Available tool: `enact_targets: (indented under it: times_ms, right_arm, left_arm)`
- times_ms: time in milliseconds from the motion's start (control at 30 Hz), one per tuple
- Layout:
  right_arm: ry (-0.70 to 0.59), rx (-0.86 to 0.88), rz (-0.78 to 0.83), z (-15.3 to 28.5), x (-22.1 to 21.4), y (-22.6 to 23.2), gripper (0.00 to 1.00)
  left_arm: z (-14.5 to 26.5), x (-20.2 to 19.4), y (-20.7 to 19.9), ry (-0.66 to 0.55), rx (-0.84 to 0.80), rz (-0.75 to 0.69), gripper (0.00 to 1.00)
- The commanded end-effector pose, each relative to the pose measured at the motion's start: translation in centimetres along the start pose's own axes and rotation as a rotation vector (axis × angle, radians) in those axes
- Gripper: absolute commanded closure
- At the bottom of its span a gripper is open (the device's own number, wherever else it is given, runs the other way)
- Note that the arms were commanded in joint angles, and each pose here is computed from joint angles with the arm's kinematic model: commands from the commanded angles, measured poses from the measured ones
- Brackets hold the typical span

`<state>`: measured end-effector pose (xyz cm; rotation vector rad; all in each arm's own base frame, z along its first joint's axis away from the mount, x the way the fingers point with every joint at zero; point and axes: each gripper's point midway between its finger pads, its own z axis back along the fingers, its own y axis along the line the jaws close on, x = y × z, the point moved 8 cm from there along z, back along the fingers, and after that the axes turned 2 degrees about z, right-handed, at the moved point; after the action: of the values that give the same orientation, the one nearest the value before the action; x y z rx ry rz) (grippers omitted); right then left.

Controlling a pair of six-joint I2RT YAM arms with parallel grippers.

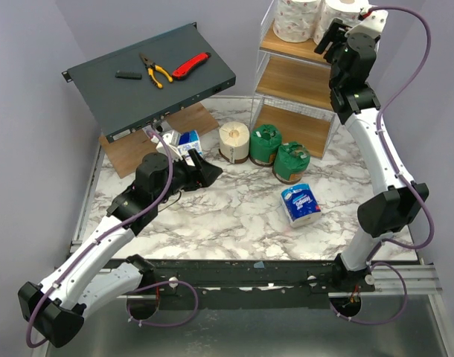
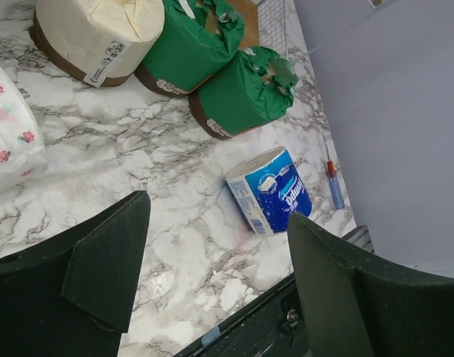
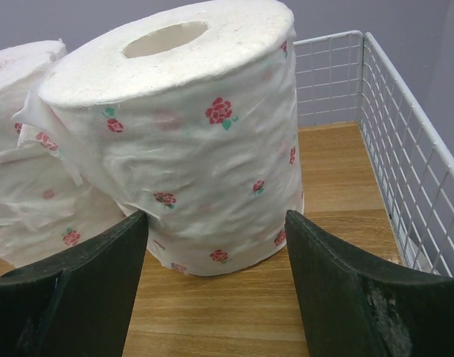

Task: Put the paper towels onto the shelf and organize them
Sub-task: Place the paper towel on the shelf.

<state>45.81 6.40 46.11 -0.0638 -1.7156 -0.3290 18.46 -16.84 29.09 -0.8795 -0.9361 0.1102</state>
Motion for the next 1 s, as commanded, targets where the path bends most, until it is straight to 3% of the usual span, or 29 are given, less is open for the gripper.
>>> enact_targets:
  times_ms: [0,967]
  right_arm:
    - [0.006,-0.051,0.016,-1.2,-1.2,-1.0,0.25]
    - [-0.058,-0.271,0.022,-2.1,0.2,-3.5,0.19]
  left_arm:
    - [-0.4,0.3,0.3,-0.024,0.006,-0.016,0.24]
    - [-0.3,0.6,0.6,-0.025,0.005,-0.019,0.24]
